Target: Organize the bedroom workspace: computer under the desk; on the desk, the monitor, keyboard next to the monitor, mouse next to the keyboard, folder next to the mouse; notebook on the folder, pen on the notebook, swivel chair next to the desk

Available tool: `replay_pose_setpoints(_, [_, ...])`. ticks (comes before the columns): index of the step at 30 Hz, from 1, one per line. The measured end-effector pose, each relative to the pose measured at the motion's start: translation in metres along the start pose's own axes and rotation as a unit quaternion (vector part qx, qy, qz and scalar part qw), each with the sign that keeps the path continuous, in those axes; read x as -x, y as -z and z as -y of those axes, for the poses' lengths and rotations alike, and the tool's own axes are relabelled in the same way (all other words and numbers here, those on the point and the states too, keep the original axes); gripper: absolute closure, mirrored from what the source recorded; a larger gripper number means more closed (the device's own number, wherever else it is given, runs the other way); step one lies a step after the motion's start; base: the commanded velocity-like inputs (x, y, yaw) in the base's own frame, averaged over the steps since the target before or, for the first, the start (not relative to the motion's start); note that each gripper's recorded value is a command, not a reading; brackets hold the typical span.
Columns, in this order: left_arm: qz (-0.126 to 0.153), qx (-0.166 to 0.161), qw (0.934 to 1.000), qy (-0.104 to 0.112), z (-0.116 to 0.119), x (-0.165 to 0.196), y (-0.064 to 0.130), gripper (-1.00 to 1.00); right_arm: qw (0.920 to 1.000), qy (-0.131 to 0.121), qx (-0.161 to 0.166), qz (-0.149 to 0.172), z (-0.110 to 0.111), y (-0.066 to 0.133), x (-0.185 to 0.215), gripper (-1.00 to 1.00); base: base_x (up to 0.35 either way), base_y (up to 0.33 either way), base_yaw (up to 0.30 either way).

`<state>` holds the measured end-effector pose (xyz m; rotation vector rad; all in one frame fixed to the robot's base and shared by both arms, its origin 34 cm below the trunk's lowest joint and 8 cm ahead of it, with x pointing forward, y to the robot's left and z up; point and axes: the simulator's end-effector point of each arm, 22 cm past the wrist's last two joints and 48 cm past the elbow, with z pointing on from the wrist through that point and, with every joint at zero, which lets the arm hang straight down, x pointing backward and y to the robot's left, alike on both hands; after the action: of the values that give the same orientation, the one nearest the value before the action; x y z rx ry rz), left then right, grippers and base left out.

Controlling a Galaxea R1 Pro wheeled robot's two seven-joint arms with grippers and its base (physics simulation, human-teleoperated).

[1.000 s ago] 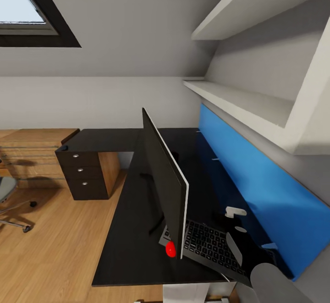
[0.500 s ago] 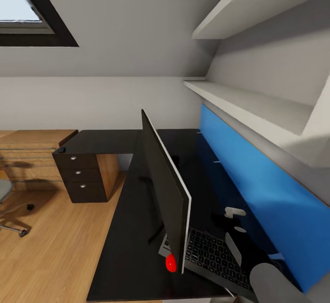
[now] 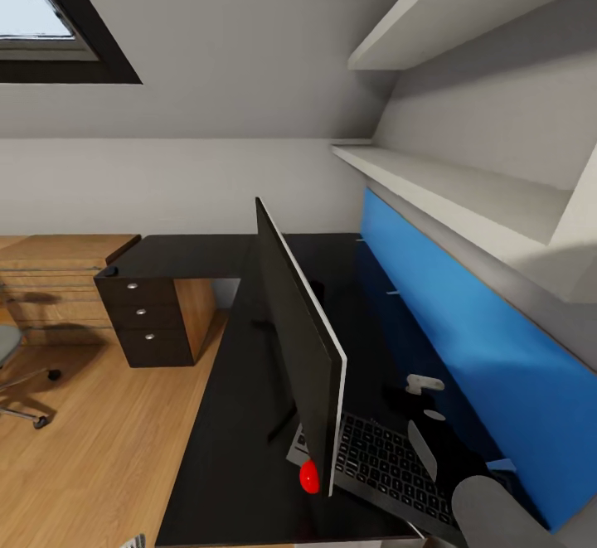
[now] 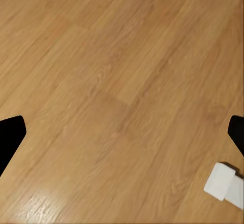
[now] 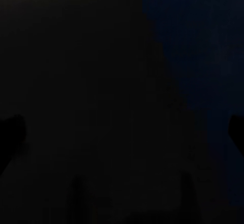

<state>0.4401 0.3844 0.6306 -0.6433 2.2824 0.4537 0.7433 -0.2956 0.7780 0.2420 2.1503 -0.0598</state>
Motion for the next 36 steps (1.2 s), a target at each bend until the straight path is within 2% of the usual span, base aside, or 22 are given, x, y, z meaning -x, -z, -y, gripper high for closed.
replay_pose_setpoints(26, [-0.001, 0.001, 1.0000, 0.001, 0.006, -0.028, -0.027, -1.00, 1.0000, 0.001, 0.001, -0.002, 0.000, -0.023, -0.033, -1.00, 0.000, 0.000, 0.000])
replay_pose_setpoints(32, [-0.001, 0.000, 1.0000, 0.001, 0.006, -0.028, -0.027, -1.00, 1.0000, 0.001, 0.002, -0.003, -0.001, -0.023, -0.033, -1.00, 0.000, 0.000, 0.000])
replay_pose_setpoints(36, [-0.001, -0.001, 1.0000, 0.000, 0.007, -0.029, -0.027, -1.00, 0.9998, 0.002, 0.002, -0.018, -0.001, -0.022, -0.040, -1.00, 0.000, 0.000, 0.000])
